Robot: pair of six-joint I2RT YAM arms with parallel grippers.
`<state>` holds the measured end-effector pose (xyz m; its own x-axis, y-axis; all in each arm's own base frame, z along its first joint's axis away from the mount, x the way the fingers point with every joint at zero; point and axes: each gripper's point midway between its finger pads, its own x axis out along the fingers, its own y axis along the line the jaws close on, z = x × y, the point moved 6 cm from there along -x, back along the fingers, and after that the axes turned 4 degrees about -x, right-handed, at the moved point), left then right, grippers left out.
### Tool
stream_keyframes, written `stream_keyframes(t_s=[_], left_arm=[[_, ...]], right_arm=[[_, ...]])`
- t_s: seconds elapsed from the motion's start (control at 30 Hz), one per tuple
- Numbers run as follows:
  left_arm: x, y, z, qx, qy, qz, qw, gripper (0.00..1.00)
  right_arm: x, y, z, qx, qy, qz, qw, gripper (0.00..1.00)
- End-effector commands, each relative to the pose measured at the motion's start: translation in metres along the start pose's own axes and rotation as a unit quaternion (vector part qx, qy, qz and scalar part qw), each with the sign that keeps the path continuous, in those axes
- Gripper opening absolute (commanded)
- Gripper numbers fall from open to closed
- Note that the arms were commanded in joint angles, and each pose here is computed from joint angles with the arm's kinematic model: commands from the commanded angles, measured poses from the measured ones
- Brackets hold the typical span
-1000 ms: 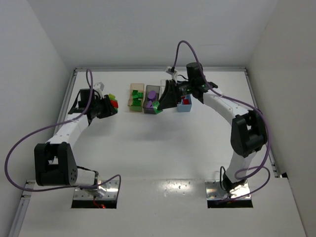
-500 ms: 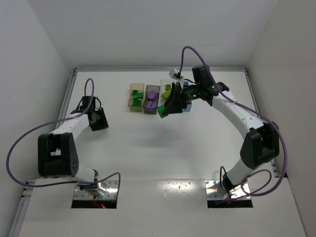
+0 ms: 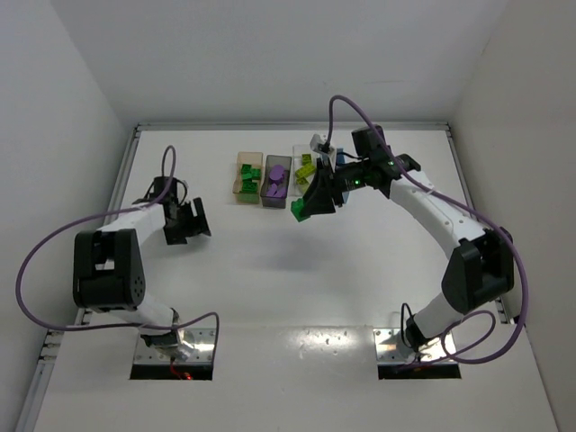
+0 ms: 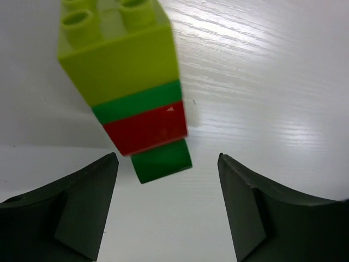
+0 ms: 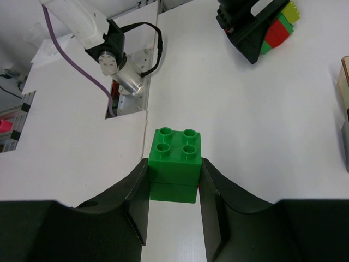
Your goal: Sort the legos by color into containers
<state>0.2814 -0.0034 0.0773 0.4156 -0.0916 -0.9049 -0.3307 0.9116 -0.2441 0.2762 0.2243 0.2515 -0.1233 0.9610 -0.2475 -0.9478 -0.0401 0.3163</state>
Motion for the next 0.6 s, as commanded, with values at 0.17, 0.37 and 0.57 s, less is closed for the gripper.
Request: stream_keyframes(t_s=[0.17, 0.37, 0.57], left_arm=[[-0.066, -0.048, 0.033, 0.073, -0.103, -0.122, 0.984, 0.81], [-0.134, -0.064, 0.037, 0.172, -0.156, -0.172, 0.957, 0.81], [-0.175, -0.089, 0.007, 0.297, -0.128, -0.341, 0.883, 0.76]], right_arm=[[0.001, -0.003, 0.009, -0.05, -0.007, 0.003, 0.999, 0.24], [0.006, -0.007, 0.009, -0.06, -0.002, 0.01, 0.998, 0.24], [0.014, 0.001, 0.017, -0.079, -0.007, 0.039, 0.996, 0.24]])
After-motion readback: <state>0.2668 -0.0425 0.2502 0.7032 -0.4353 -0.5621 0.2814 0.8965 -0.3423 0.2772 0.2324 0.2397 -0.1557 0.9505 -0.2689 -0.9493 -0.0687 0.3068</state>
